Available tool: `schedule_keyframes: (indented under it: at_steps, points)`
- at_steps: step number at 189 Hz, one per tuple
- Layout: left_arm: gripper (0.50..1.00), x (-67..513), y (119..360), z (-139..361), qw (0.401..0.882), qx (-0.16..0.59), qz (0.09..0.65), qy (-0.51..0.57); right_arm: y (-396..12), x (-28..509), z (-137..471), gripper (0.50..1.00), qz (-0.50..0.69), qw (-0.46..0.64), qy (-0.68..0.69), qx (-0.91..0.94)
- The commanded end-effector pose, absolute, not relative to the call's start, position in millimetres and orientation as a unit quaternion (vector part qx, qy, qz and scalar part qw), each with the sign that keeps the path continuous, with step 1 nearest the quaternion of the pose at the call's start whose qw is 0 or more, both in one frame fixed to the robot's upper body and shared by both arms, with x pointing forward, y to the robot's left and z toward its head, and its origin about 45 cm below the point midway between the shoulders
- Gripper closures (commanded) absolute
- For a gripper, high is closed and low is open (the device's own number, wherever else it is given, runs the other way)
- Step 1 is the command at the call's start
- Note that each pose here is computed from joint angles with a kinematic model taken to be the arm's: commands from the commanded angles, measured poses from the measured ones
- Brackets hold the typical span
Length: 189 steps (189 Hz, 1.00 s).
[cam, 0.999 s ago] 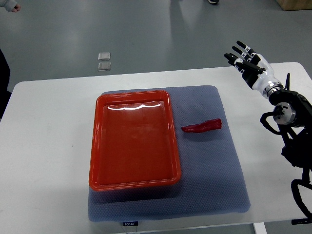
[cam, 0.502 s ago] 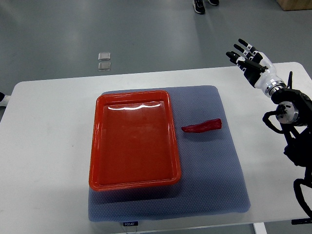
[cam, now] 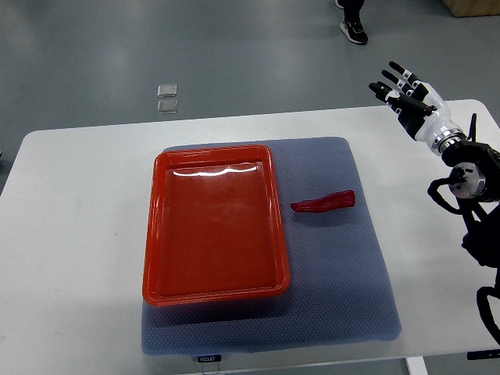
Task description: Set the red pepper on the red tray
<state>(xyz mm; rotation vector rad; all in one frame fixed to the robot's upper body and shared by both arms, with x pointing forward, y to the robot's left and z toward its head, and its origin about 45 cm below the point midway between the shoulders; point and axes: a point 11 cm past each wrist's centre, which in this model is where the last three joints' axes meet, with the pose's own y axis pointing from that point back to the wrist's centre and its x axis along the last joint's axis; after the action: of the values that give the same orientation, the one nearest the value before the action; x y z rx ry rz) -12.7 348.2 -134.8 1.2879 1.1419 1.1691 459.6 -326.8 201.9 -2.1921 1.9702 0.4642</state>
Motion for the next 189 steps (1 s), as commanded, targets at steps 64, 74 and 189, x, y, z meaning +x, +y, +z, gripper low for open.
schedule_keyframes:
  at_steps: [64,74,189]
  points:
    - [0.5,-13.0,348.2,-134.8,0.506,0.534,0.485,0.473,-325.8,462.6,207.8,0.587,0.143,0.078,0.657,-0.736]
    - [0.5,-13.0,348.2,-134.8,0.506,0.534,0.485,0.473,-326.1,462.3,208.0,0.587,0.138,0.079,0.659,-0.736]
    - [0.5,-13.0,348.2,-134.8,0.506,0.534,0.485,0.473,-301.1,459.1,240.4,0.591,-0.08,-0.112,0.522,-0.842]
